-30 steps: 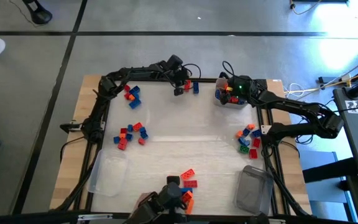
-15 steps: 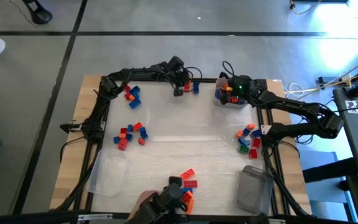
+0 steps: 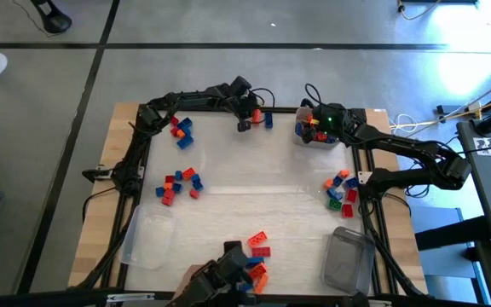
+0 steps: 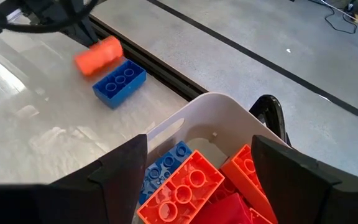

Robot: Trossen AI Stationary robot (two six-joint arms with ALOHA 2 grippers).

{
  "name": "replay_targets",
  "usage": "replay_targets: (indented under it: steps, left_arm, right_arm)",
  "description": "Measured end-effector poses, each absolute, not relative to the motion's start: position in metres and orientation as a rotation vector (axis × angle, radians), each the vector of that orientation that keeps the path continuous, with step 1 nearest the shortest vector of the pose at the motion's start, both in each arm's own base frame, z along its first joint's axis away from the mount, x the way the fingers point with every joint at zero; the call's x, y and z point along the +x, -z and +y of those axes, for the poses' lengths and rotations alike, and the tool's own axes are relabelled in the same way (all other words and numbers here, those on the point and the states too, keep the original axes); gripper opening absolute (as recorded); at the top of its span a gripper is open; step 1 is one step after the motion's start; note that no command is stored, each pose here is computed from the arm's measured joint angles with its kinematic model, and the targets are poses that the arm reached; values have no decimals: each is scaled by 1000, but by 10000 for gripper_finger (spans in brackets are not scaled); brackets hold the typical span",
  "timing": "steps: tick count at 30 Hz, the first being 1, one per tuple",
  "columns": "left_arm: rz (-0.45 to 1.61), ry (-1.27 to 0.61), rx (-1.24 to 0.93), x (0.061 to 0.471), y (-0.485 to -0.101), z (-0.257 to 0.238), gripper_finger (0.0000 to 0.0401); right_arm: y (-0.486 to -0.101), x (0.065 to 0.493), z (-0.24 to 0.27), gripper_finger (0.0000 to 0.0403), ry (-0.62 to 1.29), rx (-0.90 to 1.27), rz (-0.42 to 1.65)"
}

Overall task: Sort blocks by size
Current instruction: Put the orange game piece into the gray bin, then put the blue game piece into the gray bin

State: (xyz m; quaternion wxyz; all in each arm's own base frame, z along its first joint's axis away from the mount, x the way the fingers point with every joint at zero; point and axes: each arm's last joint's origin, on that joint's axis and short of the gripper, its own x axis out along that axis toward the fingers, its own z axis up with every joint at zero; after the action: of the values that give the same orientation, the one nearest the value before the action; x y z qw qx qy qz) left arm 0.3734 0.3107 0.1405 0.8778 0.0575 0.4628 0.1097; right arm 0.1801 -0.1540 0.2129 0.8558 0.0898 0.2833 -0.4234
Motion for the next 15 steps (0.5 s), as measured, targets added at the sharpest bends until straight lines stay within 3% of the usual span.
replay_targets:
  steps: [9,15]
  left_arm:
    - [1150,-150,193,370,-134,294,1]
    - [1139,-172,188,373,-153,282,1]
  right_arm:
    - [-213,180,-154,285,890,186,598]
    - [-213,180,-154,285,888,186,600]
